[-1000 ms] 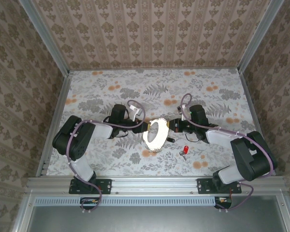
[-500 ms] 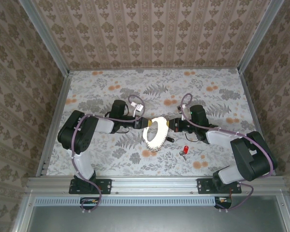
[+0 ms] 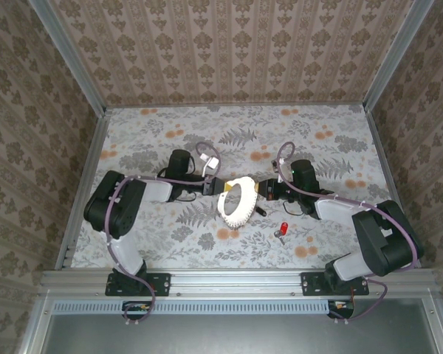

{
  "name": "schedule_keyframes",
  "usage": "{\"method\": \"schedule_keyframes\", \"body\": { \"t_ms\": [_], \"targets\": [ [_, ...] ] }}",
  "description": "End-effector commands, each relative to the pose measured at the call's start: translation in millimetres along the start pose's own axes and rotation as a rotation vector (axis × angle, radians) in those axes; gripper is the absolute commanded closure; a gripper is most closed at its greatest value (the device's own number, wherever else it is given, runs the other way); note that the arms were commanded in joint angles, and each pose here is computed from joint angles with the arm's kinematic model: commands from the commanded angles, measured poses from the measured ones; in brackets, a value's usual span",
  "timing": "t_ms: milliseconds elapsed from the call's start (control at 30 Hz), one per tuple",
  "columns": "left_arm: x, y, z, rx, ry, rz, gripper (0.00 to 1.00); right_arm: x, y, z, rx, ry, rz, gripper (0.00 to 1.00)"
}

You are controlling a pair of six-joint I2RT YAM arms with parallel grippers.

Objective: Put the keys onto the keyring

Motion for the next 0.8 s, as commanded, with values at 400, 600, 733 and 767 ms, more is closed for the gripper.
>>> {"method": "schedule_keyframes", "body": {
  "t_ms": [400, 600, 733, 767],
  "targets": [
    [-82, -132, -72, -0.147, 0.091, 0.482, 1.0, -26, 77, -98, 0.108, -0.339, -0.278, 0.42],
    [-90, -173, -94, -0.22, 0.193, 0.681, 1.0, -6, 89, -119, -0.041, -0.397, -0.448, 0.44],
    [-86, -183, -102, -0.264, 0.326, 0.756, 1.0, 5, 94, -114, -0.134, -0.362, -0.591, 0.56],
    [-86, -185, -104, -0.28, 0.368, 0.767, 1.0, 8, 95, -111, -0.137, -0.344, -0.633, 0.58]
  ]
}}
Point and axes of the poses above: each hand's point on the last joint's axis, 136 mm out from that joint toward the fingers, its own z axis out along the fingers, its own y axis along the line the jaws close on, x = y × z, the point moved 9 cm from there along -z, back along the fingers, and after that the axes turned 14 degrees about z, right-handed, at the moved point
